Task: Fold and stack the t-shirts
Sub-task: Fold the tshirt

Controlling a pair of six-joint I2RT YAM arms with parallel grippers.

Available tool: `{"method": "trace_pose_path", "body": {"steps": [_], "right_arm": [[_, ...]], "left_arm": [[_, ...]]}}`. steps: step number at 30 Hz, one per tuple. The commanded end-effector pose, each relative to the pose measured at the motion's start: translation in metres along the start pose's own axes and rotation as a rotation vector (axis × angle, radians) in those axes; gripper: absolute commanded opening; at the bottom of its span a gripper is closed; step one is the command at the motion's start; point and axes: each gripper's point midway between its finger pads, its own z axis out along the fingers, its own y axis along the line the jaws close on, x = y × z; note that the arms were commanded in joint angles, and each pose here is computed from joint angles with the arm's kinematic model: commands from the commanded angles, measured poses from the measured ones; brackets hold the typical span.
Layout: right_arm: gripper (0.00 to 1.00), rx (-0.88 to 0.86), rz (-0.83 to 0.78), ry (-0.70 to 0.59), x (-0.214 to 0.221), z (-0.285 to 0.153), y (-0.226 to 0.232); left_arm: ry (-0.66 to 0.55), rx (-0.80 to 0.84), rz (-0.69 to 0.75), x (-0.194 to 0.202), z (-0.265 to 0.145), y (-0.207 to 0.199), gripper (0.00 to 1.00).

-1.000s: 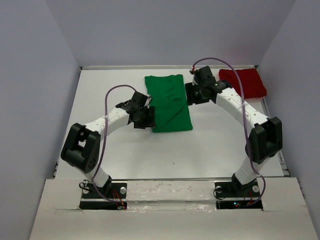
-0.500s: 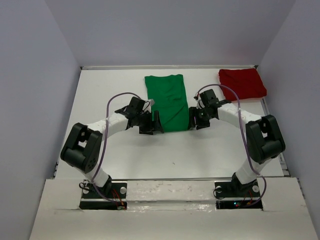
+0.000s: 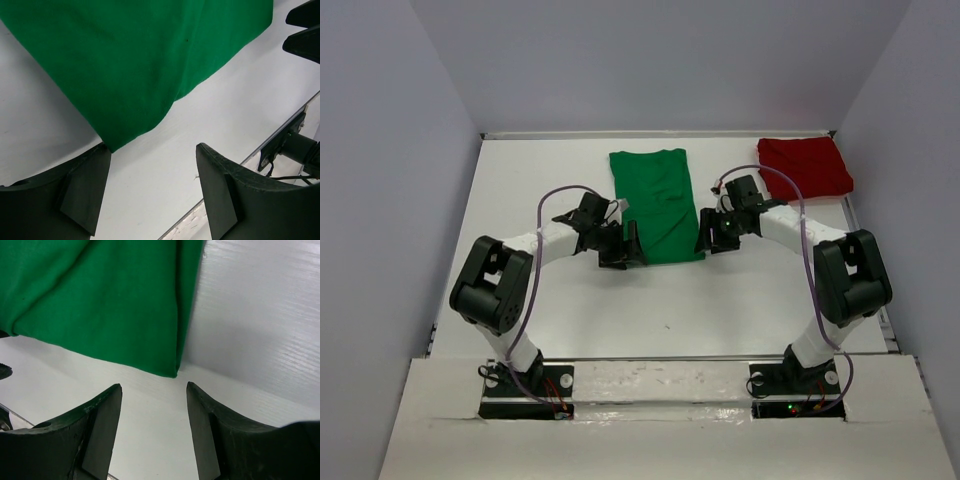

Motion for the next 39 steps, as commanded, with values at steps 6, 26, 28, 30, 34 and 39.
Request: {"method": "trace_pose_path", "body": {"steps": [6, 26, 28, 30, 34, 39], "right_arm": [[0.6, 0.002, 0.018, -0.045, -0.021, 0.004, -0.012], [0.58, -0.001, 0.079, 0.016, -0.01, 0.033, -0.029], [0.57, 0.011, 0.082, 0.013, -0.009, 0.033, -0.031], [0.57, 0.013, 0.084, 0.014, -0.008, 0.032, -0.031], [0.51, 0.015, 0.102, 0.015, -0.004, 0.03, -0.031], [0.31, 0.005, 0.102, 0.034, 0.005, 0.034, -0.029]], "left_arm": [[0.0, 0.026, 0.036, -0.017, 0.001, -0.007, 0.78], [0.028, 0.044, -0.039, -0.029, 0.016, 0.009, 0.78], [0.034, 0.045, -0.048, -0.026, 0.017, 0.01, 0.78], [0.031, 0.044, -0.05, -0.026, 0.016, 0.011, 0.77], [0.03, 0.043, -0.048, -0.024, 0.015, 0.011, 0.74], [0.033, 0.044, -0.056, -0.023, 0.017, 0.012, 0.62]]}}
